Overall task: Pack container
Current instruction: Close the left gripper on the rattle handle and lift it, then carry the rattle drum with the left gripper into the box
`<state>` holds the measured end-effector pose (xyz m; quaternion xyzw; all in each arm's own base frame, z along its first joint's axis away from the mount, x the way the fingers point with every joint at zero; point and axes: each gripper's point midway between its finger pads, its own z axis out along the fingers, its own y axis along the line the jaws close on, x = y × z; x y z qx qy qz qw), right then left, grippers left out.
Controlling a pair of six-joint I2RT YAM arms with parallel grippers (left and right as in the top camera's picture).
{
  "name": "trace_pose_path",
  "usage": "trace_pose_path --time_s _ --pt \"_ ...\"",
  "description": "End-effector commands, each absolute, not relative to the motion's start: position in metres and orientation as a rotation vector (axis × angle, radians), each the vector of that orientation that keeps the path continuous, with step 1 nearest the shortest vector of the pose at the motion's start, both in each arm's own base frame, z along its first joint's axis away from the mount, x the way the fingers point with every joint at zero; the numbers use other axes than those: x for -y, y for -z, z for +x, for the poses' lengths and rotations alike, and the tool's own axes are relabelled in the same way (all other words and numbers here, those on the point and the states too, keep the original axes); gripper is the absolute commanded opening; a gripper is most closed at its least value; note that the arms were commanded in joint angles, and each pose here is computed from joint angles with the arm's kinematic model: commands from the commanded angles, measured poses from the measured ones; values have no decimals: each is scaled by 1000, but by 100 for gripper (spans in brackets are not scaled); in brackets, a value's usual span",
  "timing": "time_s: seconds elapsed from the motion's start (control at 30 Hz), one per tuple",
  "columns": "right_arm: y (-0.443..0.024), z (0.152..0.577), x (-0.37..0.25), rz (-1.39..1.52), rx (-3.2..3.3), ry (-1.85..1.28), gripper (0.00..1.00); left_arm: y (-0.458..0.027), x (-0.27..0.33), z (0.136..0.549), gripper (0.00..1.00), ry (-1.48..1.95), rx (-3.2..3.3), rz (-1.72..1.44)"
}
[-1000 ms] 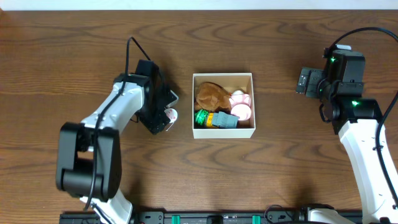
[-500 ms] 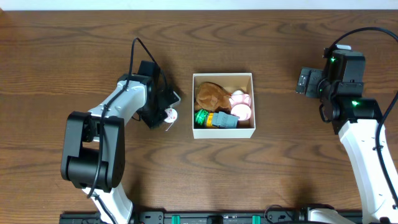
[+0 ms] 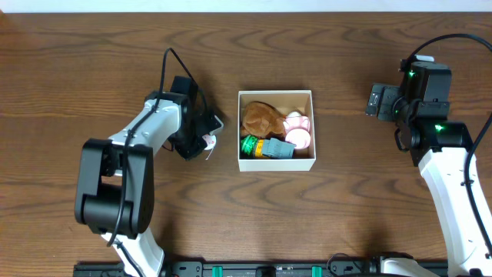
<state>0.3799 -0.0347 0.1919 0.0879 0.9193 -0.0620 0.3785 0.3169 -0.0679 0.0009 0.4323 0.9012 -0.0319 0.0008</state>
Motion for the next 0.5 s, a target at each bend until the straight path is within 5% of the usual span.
trace_pose_path --time_s 0.0,0.23,0.47 --pt "-192 381 34 238 -2348 152 99 -32 70 331 6 59 -2760 1256" --pt "-192 381 34 238 -2348 152 99 -113 91 360 6 110 -2620 731" --pt "-192 381 34 238 -2348 152 99 -173 169 347 6 485 -2445 609"
